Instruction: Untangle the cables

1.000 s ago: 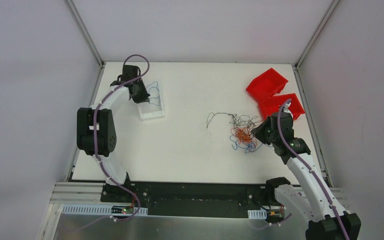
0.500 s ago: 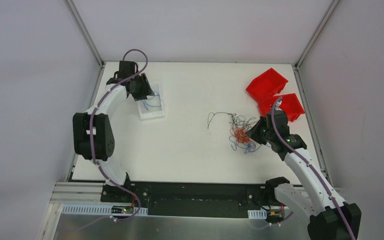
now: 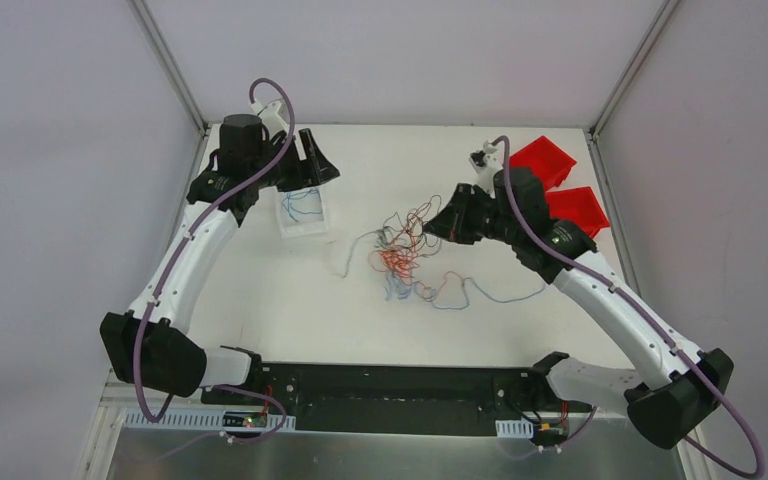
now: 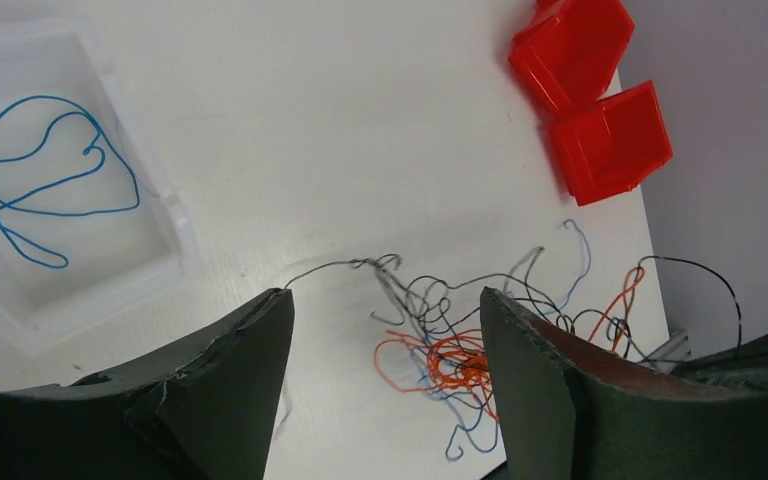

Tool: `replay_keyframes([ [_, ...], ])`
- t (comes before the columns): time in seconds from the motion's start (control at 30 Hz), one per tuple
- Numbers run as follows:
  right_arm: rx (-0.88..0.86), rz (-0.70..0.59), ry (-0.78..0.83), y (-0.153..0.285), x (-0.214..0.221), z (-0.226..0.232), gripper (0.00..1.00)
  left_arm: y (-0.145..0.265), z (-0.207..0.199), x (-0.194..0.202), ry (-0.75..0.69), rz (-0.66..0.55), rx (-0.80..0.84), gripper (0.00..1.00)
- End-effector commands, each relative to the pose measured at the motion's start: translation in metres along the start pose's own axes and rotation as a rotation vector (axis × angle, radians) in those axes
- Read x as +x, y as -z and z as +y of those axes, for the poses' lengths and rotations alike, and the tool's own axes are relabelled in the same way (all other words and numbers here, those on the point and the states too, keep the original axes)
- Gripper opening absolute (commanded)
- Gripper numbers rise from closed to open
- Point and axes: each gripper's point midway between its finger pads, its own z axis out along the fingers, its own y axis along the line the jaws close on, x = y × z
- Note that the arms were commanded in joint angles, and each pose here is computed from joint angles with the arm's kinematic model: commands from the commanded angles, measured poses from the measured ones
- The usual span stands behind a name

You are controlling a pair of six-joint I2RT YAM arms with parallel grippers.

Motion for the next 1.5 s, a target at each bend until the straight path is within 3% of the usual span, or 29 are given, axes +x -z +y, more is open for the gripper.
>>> replay_keyframes([
  [0.0, 0.171, -0.148, -0.009, 0.012, -0.023, -0.029, 0.29, 0.007, -0.008, 0.012, -0.016, 0.021, 0.054, 0.70],
  [0.03, 0.244, -0.169, -0.032, 0.011, -0.022, -0.047, 0.48, 0.005, -0.009, 0.016, -0.017, 0.034, 0.071, 0.71],
  [0.1, 0.352, -0.174, -0.075, 0.012, -0.012, -0.078, 0.68, 0.000, -0.011, 0.026, -0.016, 0.067, 0.092, 0.71],
  [0.17, 0.395, -0.154, -0.100, 0.011, 0.002, -0.095, 0.75, -0.005, -0.010, 0.036, -0.020, 0.096, 0.098, 0.71],
  [0.4, 0.249, -0.013, -0.093, -0.004, 0.053, -0.090, 0.71, -0.012, -0.001, 0.073, -0.044, 0.180, 0.096, 0.71],
  [0.5, 0.237, 0.024, -0.089, -0.012, 0.067, -0.090, 0.69, -0.016, 0.022, 0.097, -0.033, 0.229, -0.001, 0.72],
  [0.87, 0.230, 0.061, -0.086, -0.037, 0.081, -0.078, 0.72, -0.061, 0.058, 0.138, -0.091, 0.361, -0.166, 0.68],
  [1.17, 0.235, 0.091, -0.080, -0.061, 0.099, -0.069, 0.73, -0.084, 0.070, 0.162, -0.086, 0.451, -0.182, 0.60],
  [1.3, 0.232, 0.105, -0.069, -0.077, 0.105, -0.062, 0.74, -0.090, 0.058, 0.163, -0.084, 0.449, -0.114, 0.47],
  [1.33, 0.229, 0.104, -0.068, -0.081, 0.106, -0.060, 0.74, -0.092, 0.055, 0.163, -0.082, 0.445, -0.098, 0.40],
  [1.43, 0.194, 0.092, -0.073, -0.093, 0.110, -0.052, 0.73, -0.094, 0.042, 0.159, -0.079, 0.434, -0.039, 0.00],
  [1.47, 0.181, 0.086, -0.078, -0.098, 0.111, -0.049, 0.73, -0.093, 0.040, 0.157, -0.081, 0.428, -0.033, 0.00],
])
